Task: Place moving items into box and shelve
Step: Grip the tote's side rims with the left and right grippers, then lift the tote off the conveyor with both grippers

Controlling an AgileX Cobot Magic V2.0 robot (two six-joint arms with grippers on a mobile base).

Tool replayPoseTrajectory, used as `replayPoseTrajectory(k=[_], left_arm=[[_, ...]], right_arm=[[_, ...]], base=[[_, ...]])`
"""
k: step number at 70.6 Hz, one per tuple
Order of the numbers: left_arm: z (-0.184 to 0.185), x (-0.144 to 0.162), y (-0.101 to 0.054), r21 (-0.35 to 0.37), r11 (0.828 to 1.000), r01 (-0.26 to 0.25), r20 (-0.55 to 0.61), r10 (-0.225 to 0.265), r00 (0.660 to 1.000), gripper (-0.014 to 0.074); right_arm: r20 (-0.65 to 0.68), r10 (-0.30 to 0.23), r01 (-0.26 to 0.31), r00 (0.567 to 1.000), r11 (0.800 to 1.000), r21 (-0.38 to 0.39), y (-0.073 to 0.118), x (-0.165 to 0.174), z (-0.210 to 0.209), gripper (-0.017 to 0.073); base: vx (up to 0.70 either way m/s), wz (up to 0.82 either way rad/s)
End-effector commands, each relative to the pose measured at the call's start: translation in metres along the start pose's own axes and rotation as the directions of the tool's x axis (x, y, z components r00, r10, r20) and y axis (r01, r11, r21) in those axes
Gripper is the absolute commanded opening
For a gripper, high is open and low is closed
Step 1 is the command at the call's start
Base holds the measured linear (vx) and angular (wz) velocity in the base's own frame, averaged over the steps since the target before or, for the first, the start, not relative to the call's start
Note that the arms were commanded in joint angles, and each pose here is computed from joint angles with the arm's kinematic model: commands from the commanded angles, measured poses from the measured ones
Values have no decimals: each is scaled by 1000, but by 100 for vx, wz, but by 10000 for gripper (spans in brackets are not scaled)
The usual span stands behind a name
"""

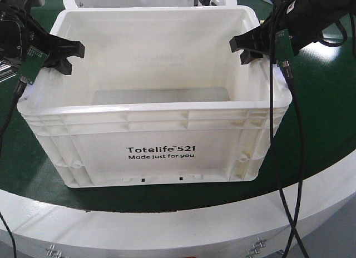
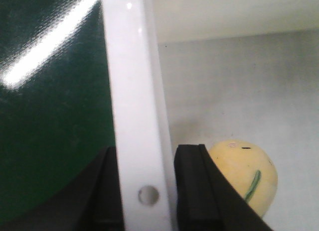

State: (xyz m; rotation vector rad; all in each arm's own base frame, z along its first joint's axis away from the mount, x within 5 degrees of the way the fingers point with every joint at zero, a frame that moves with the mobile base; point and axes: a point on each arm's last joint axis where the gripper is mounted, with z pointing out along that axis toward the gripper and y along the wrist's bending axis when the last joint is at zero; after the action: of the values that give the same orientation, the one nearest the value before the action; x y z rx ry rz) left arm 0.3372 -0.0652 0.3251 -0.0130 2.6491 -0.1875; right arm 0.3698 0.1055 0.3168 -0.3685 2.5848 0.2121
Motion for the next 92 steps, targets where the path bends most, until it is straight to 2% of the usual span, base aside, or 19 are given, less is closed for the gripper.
replayPoseTrajectory(k=[1, 10, 19, 29, 35, 64, 82, 92], left_arm=[[-14, -4, -1, 16, 1000, -9, 39, 8, 999, -29], [-24, -9, -4, 27, 1000, -11, 47, 10, 999, -28], [-41, -18, -11, 79, 997, -13, 73, 7, 997, -27], [-62, -27, -20, 131, 991, -39, 119, 24, 993, -24], [-72, -32, -23, 139, 989, -48, 147, 27, 989, -22], [-112, -42, -26, 145, 987, -72, 236, 37, 971, -20], [-130, -37, -22, 109, 991, -79, 275, 46, 960, -20], [-142, -29, -21, 109, 991, -83, 270, 50, 961, -20]], right_arm=[[69, 13, -11, 998, 1000, -28, 7, -5, -28, -12], [120, 10, -6, 993, 1000, -28, 9, -7, -46, -12], [137, 3, 1, 991, 1000, -31, 11, -10, -63, -12], [150, -11, 16, 989, 999, -31, 12, -14, -82, -12], [151, -19, 24, 988, 999, -32, 14, -17, -92, -12], [213, -30, 39, 977, 999, -37, 18, -25, -126, -12], [254, -35, 44, 967, 999, -32, 19, -21, -144, -12], [231, -36, 45, 972, 998, -35, 20, -14, -154, -12]], base=[[0, 0], [0, 0], [0, 0], [0, 0], [0, 0], [0, 0], [0, 0], [0, 0]])
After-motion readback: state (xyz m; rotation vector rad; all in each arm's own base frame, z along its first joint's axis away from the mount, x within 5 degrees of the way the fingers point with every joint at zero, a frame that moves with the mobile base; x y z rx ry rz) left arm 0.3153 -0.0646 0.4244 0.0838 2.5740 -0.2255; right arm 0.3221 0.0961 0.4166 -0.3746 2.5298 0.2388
